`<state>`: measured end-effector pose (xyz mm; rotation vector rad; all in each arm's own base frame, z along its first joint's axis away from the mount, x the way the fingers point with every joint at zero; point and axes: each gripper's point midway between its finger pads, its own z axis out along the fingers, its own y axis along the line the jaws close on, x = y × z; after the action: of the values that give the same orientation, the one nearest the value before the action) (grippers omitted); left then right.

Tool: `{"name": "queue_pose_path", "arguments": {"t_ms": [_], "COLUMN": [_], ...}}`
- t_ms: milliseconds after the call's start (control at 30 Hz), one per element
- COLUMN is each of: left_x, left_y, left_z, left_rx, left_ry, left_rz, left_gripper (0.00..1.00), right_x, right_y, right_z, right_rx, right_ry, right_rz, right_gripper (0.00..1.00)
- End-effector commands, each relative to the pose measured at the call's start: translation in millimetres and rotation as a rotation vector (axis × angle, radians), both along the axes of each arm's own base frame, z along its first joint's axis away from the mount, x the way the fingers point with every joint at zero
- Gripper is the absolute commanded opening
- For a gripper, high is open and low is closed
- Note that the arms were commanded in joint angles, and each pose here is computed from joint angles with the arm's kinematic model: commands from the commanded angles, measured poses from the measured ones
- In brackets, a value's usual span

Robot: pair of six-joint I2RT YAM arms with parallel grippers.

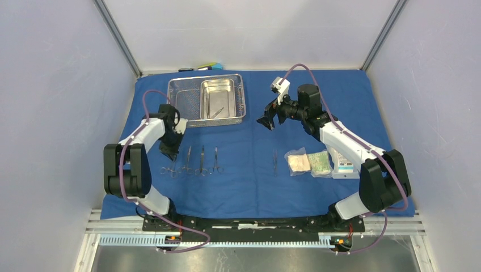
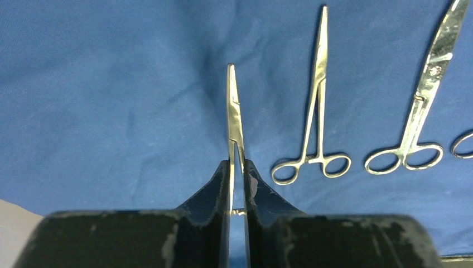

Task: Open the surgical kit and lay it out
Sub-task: Place the medical item in the surgical kit.

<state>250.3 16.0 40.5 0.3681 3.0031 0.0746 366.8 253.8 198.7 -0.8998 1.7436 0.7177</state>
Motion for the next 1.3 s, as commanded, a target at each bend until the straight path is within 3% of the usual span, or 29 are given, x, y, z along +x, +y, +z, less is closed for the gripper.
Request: {"name": "queue_pose_path", "arguments": {"t_ms": [0,600,1000,1267], "left_x": [10,26,24,26], "left_y": [11,17,6,6], "left_z": [-3,-7,10,-8], "left_rx": [0.008,-0.022,-0.082,-0.081], "left_ry": [-0.027,-0.031,-0.064,0.003], "left_rz": [-0.001,0.043,0.056,0.054], "left_gripper": [0.02,0.02,0.26,0.32], "right_x": [0,-2,-4,-5], "right_y": [1,1,0,1], "right_z": [17,18,19,21], "right_rx": [0.022,0.020,0.021,0.024], "right_ry": [-0.062,-0.064,-0.073,-0.076], "right_rz": [0.008,0.014,0.021,0.029], "right_gripper": [0.98,0.98,0.98,0.98]}}
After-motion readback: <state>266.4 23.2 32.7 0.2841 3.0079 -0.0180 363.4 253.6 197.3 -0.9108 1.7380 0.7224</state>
